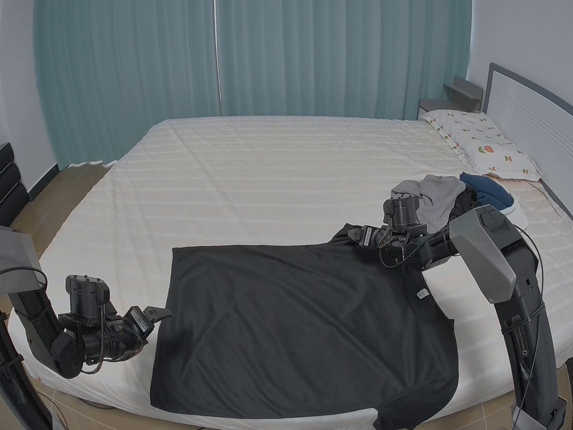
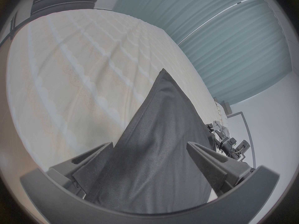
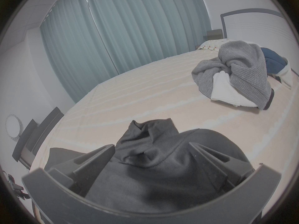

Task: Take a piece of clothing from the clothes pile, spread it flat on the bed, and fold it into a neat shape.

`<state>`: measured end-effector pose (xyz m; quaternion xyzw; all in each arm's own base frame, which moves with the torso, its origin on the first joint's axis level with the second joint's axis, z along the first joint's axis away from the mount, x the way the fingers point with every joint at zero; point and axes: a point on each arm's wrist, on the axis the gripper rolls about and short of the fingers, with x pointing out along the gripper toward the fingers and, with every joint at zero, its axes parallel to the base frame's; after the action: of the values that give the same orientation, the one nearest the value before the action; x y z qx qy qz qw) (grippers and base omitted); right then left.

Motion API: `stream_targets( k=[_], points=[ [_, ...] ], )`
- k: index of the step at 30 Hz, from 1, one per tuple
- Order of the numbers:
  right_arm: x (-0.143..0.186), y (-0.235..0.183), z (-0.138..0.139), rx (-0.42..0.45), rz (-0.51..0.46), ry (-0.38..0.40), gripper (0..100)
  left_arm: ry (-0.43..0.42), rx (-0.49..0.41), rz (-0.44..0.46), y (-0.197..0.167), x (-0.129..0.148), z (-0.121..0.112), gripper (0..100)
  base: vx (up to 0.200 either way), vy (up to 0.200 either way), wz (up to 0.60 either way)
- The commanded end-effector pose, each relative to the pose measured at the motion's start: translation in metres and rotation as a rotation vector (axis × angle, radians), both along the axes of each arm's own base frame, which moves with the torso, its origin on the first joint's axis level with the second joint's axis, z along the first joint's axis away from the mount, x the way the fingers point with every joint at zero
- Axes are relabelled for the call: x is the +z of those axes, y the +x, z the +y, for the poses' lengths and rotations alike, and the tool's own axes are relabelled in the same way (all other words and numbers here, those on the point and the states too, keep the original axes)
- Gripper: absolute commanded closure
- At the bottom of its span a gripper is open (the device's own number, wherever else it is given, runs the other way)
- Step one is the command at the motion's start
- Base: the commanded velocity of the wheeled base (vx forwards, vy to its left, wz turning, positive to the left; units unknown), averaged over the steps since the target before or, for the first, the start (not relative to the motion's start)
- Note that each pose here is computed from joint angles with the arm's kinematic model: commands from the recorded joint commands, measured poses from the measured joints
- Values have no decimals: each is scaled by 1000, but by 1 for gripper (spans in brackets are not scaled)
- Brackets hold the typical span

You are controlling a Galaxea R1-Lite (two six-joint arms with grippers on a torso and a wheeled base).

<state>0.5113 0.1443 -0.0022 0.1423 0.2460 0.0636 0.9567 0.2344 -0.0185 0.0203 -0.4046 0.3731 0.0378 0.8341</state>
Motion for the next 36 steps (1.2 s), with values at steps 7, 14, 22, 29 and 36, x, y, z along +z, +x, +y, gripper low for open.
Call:
stream_targets(
  k=[7, 14, 22, 29, 36],
  points=[
    [-25, 14, 7, -20, -20, -32, 0, 0, -12, 8, -1, -1, -3, 0, 0, 0, 0],
    [-32, 20, 5, -38, -53, -64, 100, 3, -11, 20, -1, -4, -3, 0, 0, 0, 0],
    [-25, 24, 4, -40, -125, -54, 100, 3, -13, 20, -1, -4, -3, 0, 0, 0, 0],
    [-14, 28, -2, -56, -207, -30, 100, 3, -13, 20, -1, -4, -3, 0, 0, 0, 0],
    [-5, 36, -31, -112, -247, -22, 100, 3, -13, 20, -1, -4, -3, 0, 0, 0, 0]
  ],
)
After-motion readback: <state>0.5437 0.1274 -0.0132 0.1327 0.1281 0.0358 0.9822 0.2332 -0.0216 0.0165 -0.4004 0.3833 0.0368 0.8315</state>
